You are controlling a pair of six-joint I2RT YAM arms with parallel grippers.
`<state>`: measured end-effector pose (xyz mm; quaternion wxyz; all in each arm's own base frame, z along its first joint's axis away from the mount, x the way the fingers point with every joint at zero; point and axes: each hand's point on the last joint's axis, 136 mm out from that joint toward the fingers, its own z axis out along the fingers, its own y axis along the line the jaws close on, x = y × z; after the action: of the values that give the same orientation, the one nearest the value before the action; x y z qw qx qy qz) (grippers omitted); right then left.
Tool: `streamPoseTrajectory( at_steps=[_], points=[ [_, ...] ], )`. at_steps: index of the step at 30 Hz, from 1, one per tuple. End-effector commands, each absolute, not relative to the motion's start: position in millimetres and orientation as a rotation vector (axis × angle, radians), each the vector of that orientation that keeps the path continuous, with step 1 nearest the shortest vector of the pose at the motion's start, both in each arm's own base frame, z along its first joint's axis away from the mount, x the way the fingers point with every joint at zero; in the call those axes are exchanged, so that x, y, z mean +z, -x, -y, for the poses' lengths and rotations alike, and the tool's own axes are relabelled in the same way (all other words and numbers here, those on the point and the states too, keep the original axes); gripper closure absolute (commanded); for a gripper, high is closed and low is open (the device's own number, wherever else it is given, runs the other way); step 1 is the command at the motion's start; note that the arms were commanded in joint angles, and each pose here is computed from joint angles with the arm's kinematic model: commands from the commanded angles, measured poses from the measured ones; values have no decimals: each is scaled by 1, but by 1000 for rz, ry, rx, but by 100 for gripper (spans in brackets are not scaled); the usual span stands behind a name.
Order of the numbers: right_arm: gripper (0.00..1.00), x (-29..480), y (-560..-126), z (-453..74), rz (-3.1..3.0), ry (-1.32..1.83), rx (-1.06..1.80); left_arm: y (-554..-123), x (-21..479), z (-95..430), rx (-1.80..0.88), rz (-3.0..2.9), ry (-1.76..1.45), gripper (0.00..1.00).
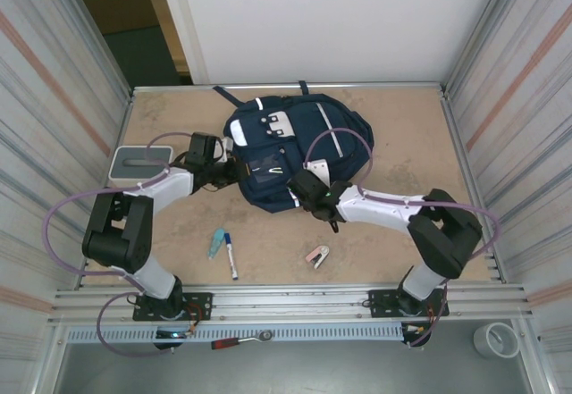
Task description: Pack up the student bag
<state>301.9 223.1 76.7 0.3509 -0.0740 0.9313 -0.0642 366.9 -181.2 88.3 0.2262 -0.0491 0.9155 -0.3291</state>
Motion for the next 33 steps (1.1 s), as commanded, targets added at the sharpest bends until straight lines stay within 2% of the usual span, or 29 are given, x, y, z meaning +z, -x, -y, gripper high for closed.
streamPoseTrajectory(
  at_steps=[1, 6, 11, 33],
  points=[
    [37, 83, -319, -225, -2348, 116, -221, -380, 104, 185, -931, -2484, 103, 100],
    [30, 72, -331, -232, -2334, 165, -283, -376, 104, 184, -923, -2482, 107, 100],
    [30, 73, -343, -236, -2305, 190, -324, -371, 99, 181, -908, -2493, 103, 100],
    [63, 98, -352, -226, -2241, 205, -370, -370, 89, 181, -898, -2514, 90, 100]
  ],
)
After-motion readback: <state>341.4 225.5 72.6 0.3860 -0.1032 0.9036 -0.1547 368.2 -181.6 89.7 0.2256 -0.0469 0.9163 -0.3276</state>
